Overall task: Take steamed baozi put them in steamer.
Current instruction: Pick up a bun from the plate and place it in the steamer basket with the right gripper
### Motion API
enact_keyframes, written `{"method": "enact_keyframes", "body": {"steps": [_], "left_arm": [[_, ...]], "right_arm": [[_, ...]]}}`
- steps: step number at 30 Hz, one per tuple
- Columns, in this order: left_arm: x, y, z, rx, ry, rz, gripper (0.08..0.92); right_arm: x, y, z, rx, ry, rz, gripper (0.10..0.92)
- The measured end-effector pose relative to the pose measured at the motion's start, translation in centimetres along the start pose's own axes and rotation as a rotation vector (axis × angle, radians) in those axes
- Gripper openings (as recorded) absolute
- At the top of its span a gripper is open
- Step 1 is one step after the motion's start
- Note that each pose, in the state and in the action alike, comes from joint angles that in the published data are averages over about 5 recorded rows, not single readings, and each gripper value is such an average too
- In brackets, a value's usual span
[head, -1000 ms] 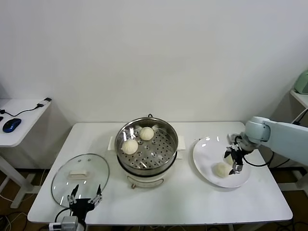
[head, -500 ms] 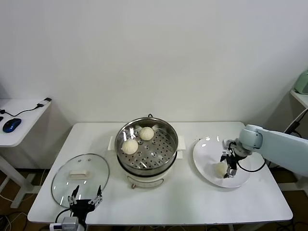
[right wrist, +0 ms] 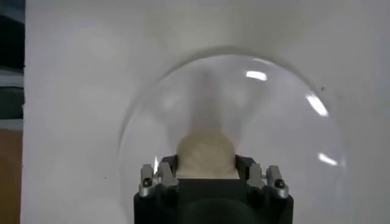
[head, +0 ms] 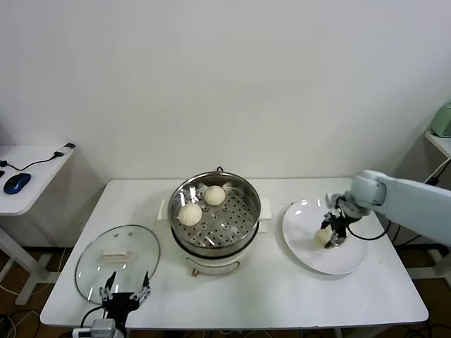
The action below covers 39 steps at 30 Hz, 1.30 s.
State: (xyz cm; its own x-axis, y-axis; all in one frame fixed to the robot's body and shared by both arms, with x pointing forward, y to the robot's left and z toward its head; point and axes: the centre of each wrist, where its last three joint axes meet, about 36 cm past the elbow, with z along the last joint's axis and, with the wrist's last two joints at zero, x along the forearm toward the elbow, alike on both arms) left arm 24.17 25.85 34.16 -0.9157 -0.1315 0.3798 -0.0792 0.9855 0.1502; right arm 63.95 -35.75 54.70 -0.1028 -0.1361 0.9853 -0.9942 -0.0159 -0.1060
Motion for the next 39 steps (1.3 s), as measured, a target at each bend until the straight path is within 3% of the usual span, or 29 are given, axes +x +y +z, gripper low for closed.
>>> {"method": "enact_keyframes", "body": {"steps": [9,15,26,39], "left_arm": [[0.3,-0.4,-0.1,-0.005,-0.006,0.006,0.823],[0.6,-0.3,-0.2,-0.007,-0.010,0.002,0.823],[0.8,-0.2,-0.3,-0.006,-0.011,-0.004,0.823],[1.1,0.0,0.0,-0.005,-0.009,-0.014,0.823]], "right_arm": [[12.9,-3.8,-12.4,0.409,-0.075,0.097,0.636],[15.9,-2.0,-23.4,0.789,-0.098,0.090,0.636],[10.7,1.6,-34.3,1.325,-0.051,-0.009,0.636],[2.9,2.4,-38.0,1.524,-0.044,-0.083,0.636]]}}
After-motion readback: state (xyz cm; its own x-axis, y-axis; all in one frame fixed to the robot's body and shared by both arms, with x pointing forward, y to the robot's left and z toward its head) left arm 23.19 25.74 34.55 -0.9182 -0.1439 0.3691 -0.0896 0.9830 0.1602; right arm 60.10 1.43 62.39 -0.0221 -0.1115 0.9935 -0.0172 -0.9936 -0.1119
